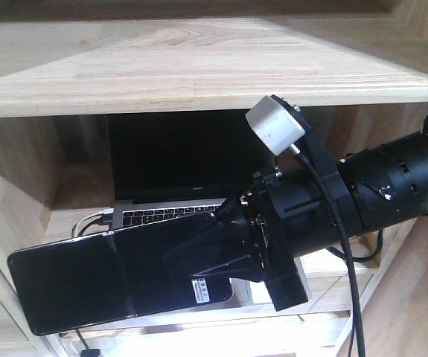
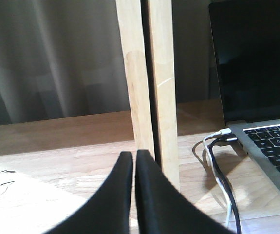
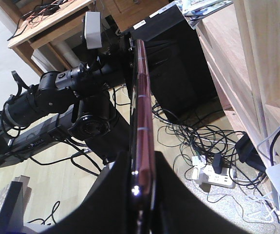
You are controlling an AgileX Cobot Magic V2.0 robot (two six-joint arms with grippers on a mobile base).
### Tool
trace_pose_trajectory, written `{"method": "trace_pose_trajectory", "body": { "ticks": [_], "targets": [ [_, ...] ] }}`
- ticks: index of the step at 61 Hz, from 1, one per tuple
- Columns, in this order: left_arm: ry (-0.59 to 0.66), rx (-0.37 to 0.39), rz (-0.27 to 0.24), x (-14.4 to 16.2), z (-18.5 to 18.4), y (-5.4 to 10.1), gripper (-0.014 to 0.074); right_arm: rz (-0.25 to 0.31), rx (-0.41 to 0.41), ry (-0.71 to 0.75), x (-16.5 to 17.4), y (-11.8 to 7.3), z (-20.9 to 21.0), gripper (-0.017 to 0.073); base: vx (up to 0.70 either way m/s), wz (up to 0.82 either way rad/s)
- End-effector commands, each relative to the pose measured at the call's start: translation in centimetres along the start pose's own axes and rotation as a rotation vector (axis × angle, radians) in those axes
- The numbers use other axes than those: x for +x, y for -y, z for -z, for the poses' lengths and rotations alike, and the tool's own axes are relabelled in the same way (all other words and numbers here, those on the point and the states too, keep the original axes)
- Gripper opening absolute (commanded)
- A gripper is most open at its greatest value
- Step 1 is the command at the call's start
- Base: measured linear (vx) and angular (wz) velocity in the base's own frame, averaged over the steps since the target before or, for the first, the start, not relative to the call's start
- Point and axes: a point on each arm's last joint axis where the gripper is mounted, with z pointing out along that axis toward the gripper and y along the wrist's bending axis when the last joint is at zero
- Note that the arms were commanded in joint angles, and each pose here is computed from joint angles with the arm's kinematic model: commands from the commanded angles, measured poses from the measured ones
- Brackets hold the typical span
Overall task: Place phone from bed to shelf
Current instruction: 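Carry the phone in the right gripper while driving to the wooden shelf, then raise the right gripper with the phone above the upper shelf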
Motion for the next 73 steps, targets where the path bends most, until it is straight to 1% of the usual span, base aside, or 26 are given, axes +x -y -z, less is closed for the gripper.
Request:
{"method": "trace_pose_trajectory", "body": {
  "ticks": [1,17,24,30,39,44,50,54,61,68,69,73],
  "targets": [
    [0.105,-0.007,0.014,-1.4,0.3,-0.2,0.0001,0.039,-0.094,0.078,-1.5,-2.1,0.9,-0.0002,0.00,0.00],
    [0.105,-0.007,0.014,-1.4,0.3,-0.2,0.0001,0.013,-0.090,0.098,-1.7,-2.1,0.9,-0.0002,0.00,0.00],
    [0.105,-0.007,0.014,-1.4,0.3,-0.2,0.0001,0.003,-0.103,0.125,-2.0,-2.2,0.9,-0.0002,0.00,0.00],
    [0.105,-0.007,0.014,-1.4,0.3,-0.2,0.0001,0.012,-0.092,0.159,-2.3,-2.6,1.2,-0.0002,0.00,0.00],
    [0.105,-0.007,0.014,-1.4,0.3,-0.2,0.0001,0.051,-0.035,0.207,-2.9,-3.7,2.0,-0.0002,0.00,0.00],
    [0.105,-0.007,0.014,-1.4,0.3,-0.2,0.0001,0.076,-0.002,0.244,-3.2,-4.6,2.7,-0.0002,0.00,0.00],
    [0.105,-0.007,0.014,-1.4,0.3,-0.2,0.0001,0.091,0.044,0.291,-3.6,-5.5,3.3,-0.0002,0.00,0.00],
    [0.105,-0.007,0.014,-1.4,0.3,-0.2,0.0001,0.102,0.087,0.328,-4.0,-6.1,3.9,-0.0002,0.00,0.00],
    [0.105,-0.007,0.014,-1.4,0.3,-0.2,0.0001,0.138,0.171,0.377,-5.3,-7.0,5.1,-0.0002,0.00,0.00],
    [0.105,-0.007,0.014,-1.4,0.3,-0.2,0.0001,0.201,0.260,0.400,-7.2,-7.7,6.2,-0.0002,0.00,0.00],
    [0.105,-0.007,0.014,-1.4,0.3,-0.2,0.0001,0.217,0.272,0.406,-7.6,-7.9,6.4,-0.0002,0.00,0.00],
    [0.105,-0.007,0.014,-1.4,0.3,-0.2,0.0001,0.255,0.328,0.411,-8.8,-8.0,7.0,-0.0002,0.00,0.00]
  ]
}}
